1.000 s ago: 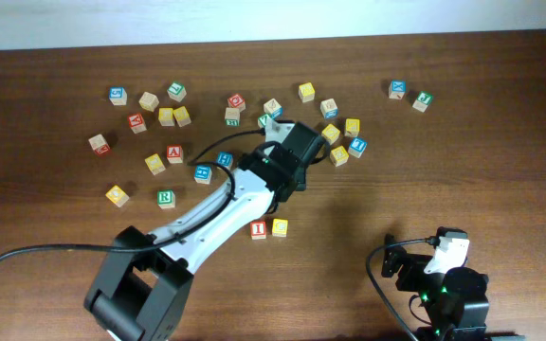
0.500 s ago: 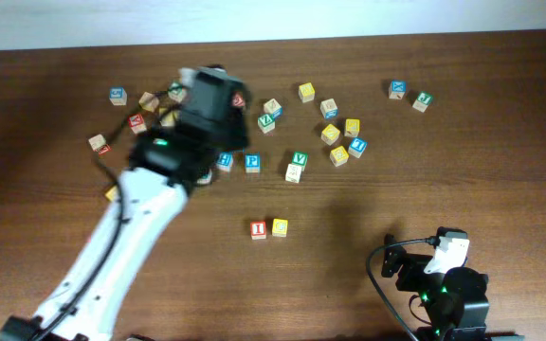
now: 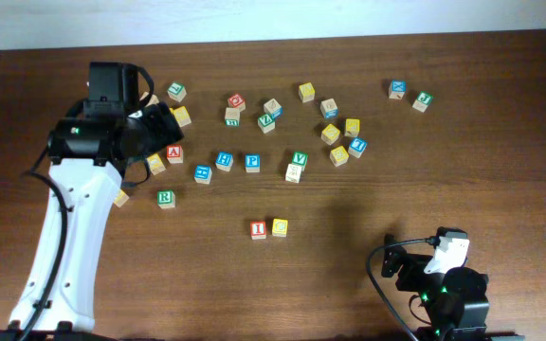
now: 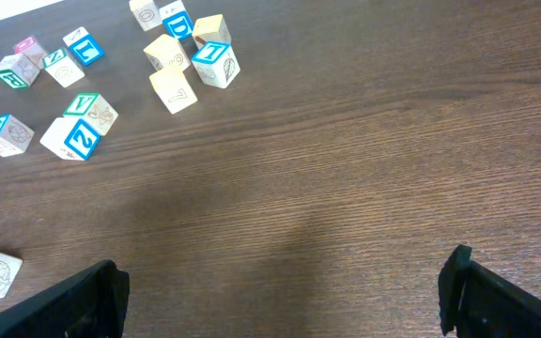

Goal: Spell out ICRA
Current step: 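Move the left gripper over the green R block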

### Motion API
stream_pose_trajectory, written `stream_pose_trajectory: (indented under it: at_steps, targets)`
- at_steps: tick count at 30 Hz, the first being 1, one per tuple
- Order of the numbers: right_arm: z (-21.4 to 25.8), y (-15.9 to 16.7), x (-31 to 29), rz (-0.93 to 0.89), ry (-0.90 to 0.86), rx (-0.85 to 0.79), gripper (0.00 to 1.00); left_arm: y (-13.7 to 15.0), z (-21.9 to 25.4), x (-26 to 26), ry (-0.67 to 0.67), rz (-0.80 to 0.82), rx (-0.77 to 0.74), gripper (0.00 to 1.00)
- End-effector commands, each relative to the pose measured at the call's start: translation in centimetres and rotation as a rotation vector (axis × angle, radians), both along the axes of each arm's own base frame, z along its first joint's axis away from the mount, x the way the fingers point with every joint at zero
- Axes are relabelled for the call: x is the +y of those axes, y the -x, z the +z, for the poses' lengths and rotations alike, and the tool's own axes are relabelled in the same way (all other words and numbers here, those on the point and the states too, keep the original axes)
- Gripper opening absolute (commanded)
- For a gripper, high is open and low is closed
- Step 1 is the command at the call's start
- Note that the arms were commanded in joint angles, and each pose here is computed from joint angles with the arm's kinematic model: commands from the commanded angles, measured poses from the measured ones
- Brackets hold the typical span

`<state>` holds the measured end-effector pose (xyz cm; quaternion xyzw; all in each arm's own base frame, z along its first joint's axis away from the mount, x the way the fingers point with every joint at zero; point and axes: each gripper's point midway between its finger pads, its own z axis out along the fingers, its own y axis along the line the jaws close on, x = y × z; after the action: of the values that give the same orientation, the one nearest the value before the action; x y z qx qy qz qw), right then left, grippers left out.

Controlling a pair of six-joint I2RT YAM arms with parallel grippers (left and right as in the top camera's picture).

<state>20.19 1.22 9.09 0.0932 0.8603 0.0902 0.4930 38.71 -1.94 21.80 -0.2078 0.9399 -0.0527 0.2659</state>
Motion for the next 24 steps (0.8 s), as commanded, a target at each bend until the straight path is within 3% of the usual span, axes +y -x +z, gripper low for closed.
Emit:
stream_pose_trajectory:
  at_steps: [1, 8, 11, 14, 20, 24]
  targets:
    - [0.2, 0.0, -0.3, -0.015, 0.008, -0.005, 0.98, 0.5, -3.6, -1.3, 0.019, -0.108, 0.107, 0.77]
    - [0.2, 0.0, -0.3, -0.015, 0.008, -0.005, 0.98, 0.9, -10.4, -6.7, 0.011, -0.287, 0.304, 0.82]
    - [0.2, 0.0, -0.3, -0.015, 0.008, -0.005, 0.98, -0.8, -10.9, -9.3, -0.033, -0.429, 0.229, 0.86]
    - [0.2, 0.0, -0.3, -0.015, 0.008, -0.005, 0.98, -2.5, -10.9, -11.8, -0.032, -0.476, 0.148, 0.79]
    - [0.2, 0.0, -0.3, -0.016, 0.009, -0.005, 0.98, -2.0, -13.7, -16.7, -0.017, -0.526, 0.166, 0.79]
    - [0.2, 0.0, -0.3, -0.016, 0.009, -0.005, 0.98, -1.6, -12.4, -17.3, 0.020, -0.542, 0.154, 0.80]
